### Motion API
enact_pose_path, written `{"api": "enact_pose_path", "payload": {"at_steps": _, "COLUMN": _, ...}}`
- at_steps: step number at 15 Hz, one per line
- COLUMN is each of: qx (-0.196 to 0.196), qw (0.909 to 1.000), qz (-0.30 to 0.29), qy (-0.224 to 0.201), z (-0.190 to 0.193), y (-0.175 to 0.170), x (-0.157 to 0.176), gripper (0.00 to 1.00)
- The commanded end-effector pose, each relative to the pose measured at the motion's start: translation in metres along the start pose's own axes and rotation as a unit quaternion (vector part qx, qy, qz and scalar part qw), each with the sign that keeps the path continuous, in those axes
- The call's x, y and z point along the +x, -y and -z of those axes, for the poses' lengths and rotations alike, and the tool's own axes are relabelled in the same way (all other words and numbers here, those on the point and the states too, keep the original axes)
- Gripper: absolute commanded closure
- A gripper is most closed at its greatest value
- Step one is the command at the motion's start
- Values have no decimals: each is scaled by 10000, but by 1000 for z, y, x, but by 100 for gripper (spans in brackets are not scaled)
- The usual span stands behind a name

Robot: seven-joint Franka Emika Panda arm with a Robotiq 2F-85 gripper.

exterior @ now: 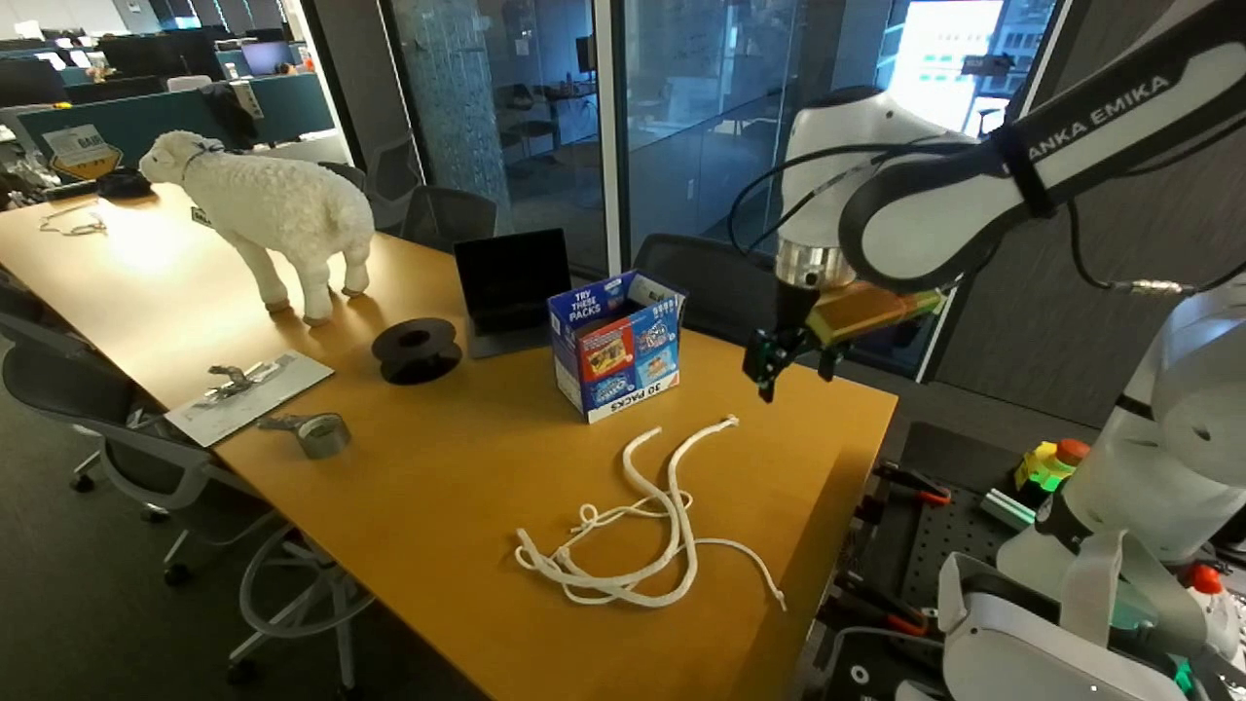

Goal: Place the two white ropes inside the blue box

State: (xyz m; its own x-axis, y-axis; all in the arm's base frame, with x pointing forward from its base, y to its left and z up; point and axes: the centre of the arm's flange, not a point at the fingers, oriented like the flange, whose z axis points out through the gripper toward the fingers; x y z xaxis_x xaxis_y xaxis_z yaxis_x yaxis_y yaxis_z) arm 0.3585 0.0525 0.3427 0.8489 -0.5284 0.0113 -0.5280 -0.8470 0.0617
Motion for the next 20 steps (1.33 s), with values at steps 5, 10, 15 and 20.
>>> {"api": "enact_pose_path", "payload": {"at_steps": 5, "qx": -502, "qw": 9828, "qz": -1733, "qy": 390, "z": -87, "y": 123, "x": -31, "gripper": 0}}
{"api": "enact_pose_path", "payload": {"at_steps": 10, "qx": -154, "qw": 9670, "qz": -2530, "qy": 246, "z": -135, "y": 151, "x": -10, "gripper": 0}}
{"api": "enact_pose_path", "payload": {"at_steps": 15, "qx": -22, "qw": 9577, "qz": -2864, "qy": 276, "z": -200, "y": 160, "x": 28, "gripper": 0}}
{"api": "enact_pose_path", "payload": {"at_steps": 20, "qx": 64, "qw": 9496, "qz": -3099, "qy": 475, "z": -262, "y": 182, "x": 53, "gripper": 0}}
